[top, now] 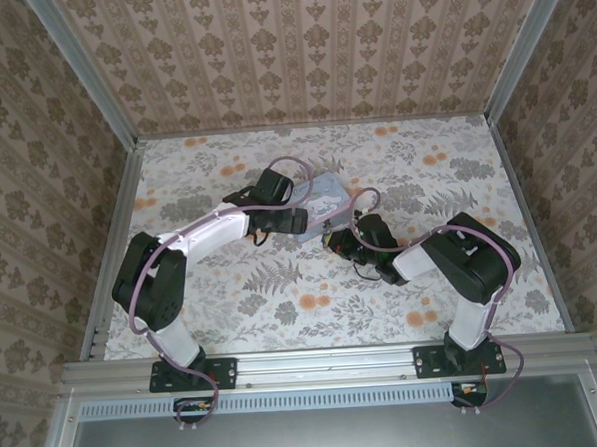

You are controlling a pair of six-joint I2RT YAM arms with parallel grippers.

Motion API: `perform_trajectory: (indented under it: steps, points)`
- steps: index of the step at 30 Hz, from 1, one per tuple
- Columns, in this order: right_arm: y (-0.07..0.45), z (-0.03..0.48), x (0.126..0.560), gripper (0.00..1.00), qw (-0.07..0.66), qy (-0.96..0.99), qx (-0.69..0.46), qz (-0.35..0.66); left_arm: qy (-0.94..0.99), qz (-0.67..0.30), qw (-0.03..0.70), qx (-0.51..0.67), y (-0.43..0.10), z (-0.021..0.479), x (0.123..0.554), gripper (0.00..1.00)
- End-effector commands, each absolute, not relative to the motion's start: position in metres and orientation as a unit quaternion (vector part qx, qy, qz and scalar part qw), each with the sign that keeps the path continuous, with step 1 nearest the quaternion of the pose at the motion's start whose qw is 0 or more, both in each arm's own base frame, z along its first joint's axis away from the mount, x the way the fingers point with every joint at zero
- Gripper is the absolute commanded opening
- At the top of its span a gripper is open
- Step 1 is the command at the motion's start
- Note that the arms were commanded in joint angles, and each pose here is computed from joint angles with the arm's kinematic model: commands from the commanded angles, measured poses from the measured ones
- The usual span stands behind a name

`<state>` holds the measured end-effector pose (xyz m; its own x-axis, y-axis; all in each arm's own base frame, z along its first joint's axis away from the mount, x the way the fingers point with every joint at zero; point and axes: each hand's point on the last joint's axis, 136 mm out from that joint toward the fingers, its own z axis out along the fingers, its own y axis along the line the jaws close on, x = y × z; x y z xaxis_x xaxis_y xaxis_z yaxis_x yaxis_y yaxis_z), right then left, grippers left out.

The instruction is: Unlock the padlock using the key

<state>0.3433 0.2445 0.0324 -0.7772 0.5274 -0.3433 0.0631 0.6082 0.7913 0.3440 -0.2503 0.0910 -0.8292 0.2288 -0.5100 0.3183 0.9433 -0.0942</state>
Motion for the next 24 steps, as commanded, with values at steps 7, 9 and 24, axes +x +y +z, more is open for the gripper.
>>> perform_trajectory:
  steps: [7,9,24]
  points:
    - [0.219,0.017,0.338,0.0,0.279,0.838,0.288,0.371,0.963,-0.048,0.215,0.153,-0.243,0.052,0.325,1.0]
    - [0.217,0.016,0.338,0.0,0.281,0.835,0.298,0.367,0.964,-0.048,0.212,0.155,-0.244,0.048,0.323,1.0]
    - [0.194,0.022,0.35,0.0,0.312,0.855,0.285,0.302,0.969,-0.042,0.184,0.16,-0.242,0.026,0.311,0.99]
